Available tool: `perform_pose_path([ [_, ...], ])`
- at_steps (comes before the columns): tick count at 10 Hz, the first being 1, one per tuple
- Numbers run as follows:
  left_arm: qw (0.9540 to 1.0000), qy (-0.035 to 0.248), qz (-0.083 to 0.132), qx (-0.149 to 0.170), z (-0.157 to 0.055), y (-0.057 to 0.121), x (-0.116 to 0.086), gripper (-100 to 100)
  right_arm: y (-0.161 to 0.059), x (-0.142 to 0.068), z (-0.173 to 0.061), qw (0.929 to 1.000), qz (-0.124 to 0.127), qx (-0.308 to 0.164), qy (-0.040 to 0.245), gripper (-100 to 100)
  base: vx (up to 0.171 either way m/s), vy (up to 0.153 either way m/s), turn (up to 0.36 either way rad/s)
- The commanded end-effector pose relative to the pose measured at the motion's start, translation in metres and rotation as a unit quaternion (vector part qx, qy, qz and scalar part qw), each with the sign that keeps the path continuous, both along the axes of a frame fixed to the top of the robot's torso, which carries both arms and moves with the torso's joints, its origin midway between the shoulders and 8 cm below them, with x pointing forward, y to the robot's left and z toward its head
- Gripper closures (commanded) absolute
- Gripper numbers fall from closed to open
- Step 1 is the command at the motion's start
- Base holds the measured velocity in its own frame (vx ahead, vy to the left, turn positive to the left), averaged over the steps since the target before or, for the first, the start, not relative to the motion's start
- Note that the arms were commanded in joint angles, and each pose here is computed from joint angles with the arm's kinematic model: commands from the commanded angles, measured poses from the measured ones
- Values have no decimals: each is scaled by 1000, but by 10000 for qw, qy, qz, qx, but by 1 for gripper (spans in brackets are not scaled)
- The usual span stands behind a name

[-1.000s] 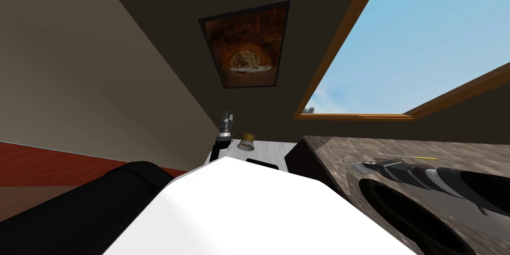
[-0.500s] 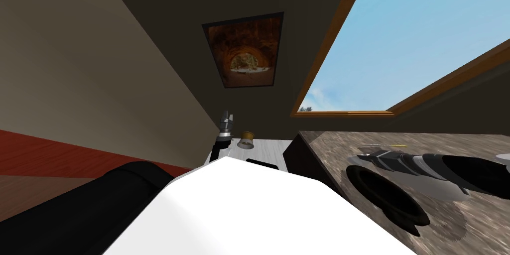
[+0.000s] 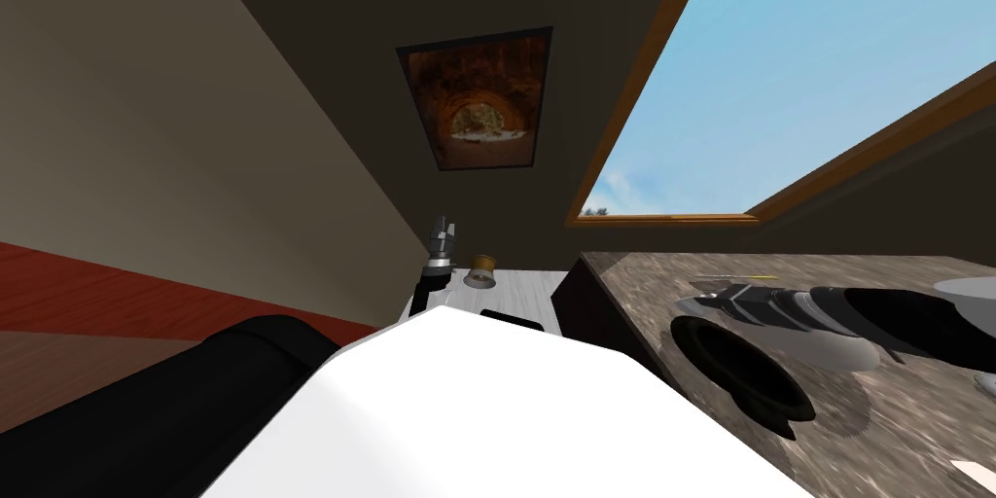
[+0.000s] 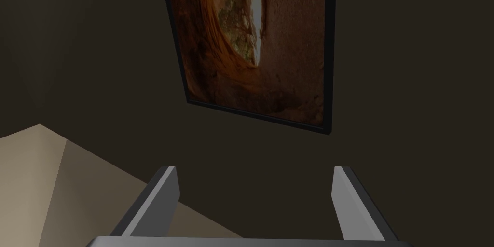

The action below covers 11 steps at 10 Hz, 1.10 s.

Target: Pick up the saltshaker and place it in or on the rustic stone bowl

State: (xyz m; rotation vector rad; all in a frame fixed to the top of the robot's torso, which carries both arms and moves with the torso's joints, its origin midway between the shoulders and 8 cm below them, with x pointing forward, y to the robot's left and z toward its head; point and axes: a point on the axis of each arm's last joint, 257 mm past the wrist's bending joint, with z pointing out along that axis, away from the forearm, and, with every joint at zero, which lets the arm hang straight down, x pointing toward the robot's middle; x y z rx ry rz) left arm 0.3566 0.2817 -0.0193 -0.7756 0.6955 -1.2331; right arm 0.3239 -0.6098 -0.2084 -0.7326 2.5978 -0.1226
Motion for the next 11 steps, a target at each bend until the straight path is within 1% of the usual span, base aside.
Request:
perform_pose_path([
  [1,10000,0,0,0,0,0,0,0,3,8,6,9995,264,-150,92,100,-102,-19,-36],
  [3,10000,0,0,0,0,0,0,0,7,19,15,9967,672,-393,211,100,-113,-17,-46],
  [6,10000,0,0,0,0,0,0,0,14,35,27,9889,1232,-740,379,100,-113,-10,-41],
  [10,10000,0,0,0,0,0,0,0,24,55,42,9747,1856,-1135,519,100,-91,-11,-31],
  [11,10000,0,0,0,0,0,0,0,29,65,51,9667,2125,-1315,552,100,-103,10,-55],
])
